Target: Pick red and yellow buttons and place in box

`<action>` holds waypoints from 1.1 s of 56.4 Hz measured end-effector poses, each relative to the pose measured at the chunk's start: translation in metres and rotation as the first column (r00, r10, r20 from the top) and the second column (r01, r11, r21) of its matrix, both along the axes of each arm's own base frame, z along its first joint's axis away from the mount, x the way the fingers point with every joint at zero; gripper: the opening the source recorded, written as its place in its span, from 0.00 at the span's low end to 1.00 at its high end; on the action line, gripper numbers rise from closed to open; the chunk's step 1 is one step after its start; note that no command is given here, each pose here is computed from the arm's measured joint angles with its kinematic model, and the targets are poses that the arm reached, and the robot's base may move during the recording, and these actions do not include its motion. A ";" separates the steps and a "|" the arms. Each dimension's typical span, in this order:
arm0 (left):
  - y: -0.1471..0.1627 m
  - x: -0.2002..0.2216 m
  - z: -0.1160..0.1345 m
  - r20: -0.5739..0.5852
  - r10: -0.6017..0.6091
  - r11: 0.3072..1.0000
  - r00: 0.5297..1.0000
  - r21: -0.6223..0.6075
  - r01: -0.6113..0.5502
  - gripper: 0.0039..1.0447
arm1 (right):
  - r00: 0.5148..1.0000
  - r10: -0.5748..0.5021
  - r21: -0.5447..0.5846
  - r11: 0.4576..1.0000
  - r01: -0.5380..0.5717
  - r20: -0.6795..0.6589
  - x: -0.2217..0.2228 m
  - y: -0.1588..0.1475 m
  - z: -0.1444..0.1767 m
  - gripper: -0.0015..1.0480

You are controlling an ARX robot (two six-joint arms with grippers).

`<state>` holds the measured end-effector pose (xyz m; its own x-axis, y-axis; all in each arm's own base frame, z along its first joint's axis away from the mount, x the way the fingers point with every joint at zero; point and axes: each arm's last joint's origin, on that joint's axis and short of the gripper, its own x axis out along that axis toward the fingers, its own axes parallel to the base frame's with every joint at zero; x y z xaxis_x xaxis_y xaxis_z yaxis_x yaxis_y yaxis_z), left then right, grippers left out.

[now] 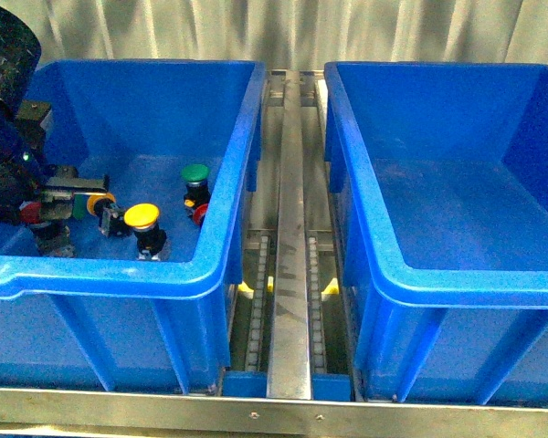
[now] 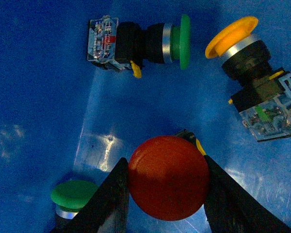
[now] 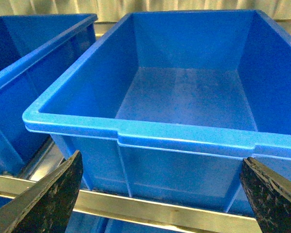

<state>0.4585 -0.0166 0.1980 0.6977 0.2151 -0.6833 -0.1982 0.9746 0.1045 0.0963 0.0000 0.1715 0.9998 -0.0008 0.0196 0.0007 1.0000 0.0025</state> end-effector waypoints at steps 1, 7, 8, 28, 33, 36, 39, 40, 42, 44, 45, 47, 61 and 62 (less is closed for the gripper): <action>0.000 0.000 0.000 0.000 0.000 1.000 1.000 0.000 0.000 0.33 | 1.000 0.000 0.000 1.000 0.000 0.000 0.000 0.000 0.000 0.94; 0.001 -0.003 0.001 -0.001 0.003 1.000 1.000 0.003 -0.003 0.33 | 1.000 0.000 0.000 1.000 0.000 0.000 0.000 0.000 0.000 0.94; 0.001 -0.004 0.002 0.001 0.002 1.000 1.000 0.002 -0.002 0.33 | 1.000 0.000 0.000 1.000 0.000 0.000 0.000 0.000 0.000 0.94; 0.013 -0.060 0.104 0.164 -0.106 0.993 0.981 -0.038 0.114 0.32 | 1.000 0.000 0.000 1.000 0.000 0.000 0.000 0.000 0.000 0.94; 0.032 -0.084 0.127 0.210 -0.108 0.991 0.972 -0.057 0.122 0.32 | 1.000 0.000 0.000 1.000 0.000 0.000 0.000 0.000 0.000 0.94; 0.043 -0.097 0.135 0.239 -0.112 0.988 0.965 -0.075 0.133 0.32 | 1.000 0.000 0.000 1.000 0.000 0.000 0.000 0.000 0.000 0.94; 0.056 -0.113 0.143 0.290 -0.130 0.982 0.948 -0.093 0.163 0.32 | 1.000 0.000 0.000 1.000 0.000 0.000 0.000 0.000 0.000 0.94; 0.061 -0.120 0.146 0.312 -0.136 0.980 0.940 -0.096 0.173 0.32 | 1.000 0.000 0.000 1.000 0.000 0.000 0.000 0.000 0.000 0.94; 0.068 -0.130 0.148 0.343 -0.143 0.979 0.928 -0.088 0.184 0.32 | 1.000 0.000 0.000 1.000 0.000 0.000 0.000 0.000 0.000 0.94; 0.075 -0.141 0.149 0.375 -0.148 0.976 0.915 -0.091 0.195 0.32 | 1.000 0.000 0.000 1.000 0.000 0.000 0.000 0.000 0.000 0.94; 0.078 -0.148 0.150 0.396 -0.157 0.973 0.905 -0.096 0.211 0.32 | 1.000 0.000 0.000 1.000 0.000 0.000 0.000 0.000 0.000 0.94; 0.082 -0.157 0.148 0.423 -0.174 0.965 0.889 -0.106 0.240 0.32 | 1.000 0.000 0.000 1.000 0.000 0.000 0.000 0.000 0.000 0.94; 0.055 -0.184 0.108 0.581 -0.298 0.704 0.757 -0.401 0.585 0.32 | 1.000 0.000 0.000 1.000 0.000 0.000 0.000 0.000 0.000 0.94; 0.048 -0.183 0.103 0.588 -0.307 0.655 0.748 -0.439 0.615 0.32 | 1.000 0.000 0.000 1.000 0.000 0.000 0.000 0.000 0.000 0.94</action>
<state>0.2752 0.0316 0.3006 0.8253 -0.5450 -0.1479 0.4246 0.7716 -0.4736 0.0963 0.0000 0.1715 0.9998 -0.0008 0.0196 0.0007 1.0000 0.0025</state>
